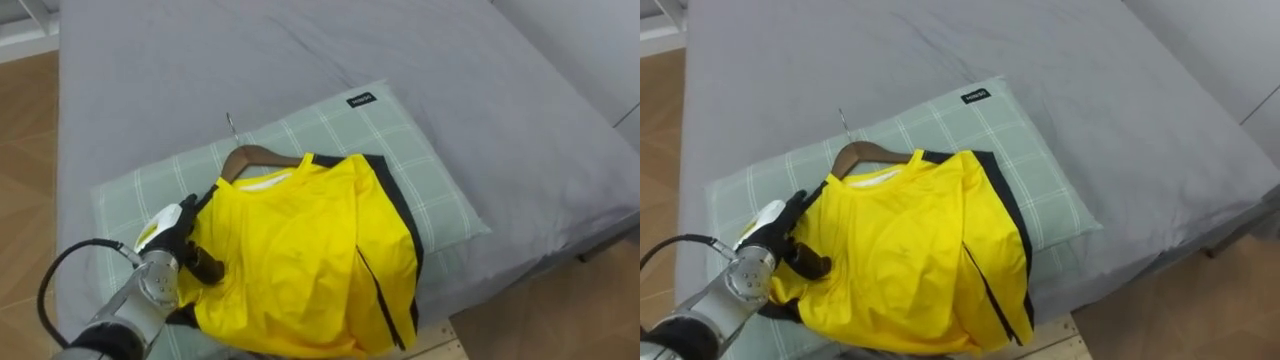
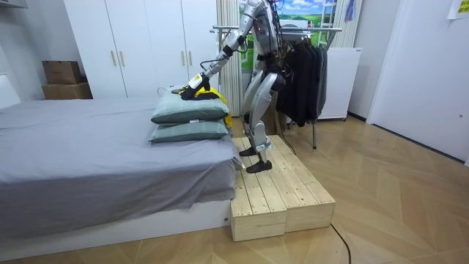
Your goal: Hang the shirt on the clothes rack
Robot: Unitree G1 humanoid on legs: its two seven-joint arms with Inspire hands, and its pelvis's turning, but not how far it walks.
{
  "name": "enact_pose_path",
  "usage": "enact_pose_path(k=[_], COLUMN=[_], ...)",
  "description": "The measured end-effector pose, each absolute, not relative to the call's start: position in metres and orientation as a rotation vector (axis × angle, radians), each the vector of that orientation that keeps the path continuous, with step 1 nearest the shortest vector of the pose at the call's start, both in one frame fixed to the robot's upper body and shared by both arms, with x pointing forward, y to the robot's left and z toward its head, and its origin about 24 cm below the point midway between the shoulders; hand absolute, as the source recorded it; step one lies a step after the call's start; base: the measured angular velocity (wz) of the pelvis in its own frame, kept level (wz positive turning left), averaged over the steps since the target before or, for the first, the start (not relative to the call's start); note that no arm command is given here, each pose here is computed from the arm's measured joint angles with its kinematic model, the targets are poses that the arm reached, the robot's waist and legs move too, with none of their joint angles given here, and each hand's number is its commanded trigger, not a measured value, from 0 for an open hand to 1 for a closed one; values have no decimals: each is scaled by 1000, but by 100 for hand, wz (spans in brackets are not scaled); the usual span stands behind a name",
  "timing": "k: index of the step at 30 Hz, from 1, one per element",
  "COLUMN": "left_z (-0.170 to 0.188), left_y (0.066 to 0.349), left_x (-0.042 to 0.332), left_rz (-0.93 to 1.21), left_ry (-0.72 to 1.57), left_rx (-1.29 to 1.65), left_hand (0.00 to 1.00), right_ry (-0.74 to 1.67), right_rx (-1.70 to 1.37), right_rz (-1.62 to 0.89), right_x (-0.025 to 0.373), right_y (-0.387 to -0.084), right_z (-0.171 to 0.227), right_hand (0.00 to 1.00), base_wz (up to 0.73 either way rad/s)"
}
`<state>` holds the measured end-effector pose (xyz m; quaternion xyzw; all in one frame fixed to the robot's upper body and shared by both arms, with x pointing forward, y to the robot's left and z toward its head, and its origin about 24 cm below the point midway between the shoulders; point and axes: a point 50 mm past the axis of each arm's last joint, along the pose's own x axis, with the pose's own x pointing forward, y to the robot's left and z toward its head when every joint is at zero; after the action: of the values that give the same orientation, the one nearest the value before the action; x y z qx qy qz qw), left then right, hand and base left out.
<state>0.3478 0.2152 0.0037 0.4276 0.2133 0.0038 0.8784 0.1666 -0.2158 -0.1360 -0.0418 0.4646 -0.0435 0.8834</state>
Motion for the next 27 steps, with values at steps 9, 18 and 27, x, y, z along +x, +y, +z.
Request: enact_pose_path(k=[9,18,27], left_z=[2,1,0], left_y=[212,215,213], left_x=[347,346,346], left_rz=[-33,-49,-63], left_ry=[445,458,456], left_rx=[947,1008,1036], left_hand=[0,0,54], right_ry=[947,949,936], right_rx=[-67,-67,-65], right_rz=[-87,-85,-74], right_x=[169,170,172], right_y=[-214,-214,-213], right_z=[-134,-133,-131], right_hand=[0,0,0], base_wz=[0,0,0])
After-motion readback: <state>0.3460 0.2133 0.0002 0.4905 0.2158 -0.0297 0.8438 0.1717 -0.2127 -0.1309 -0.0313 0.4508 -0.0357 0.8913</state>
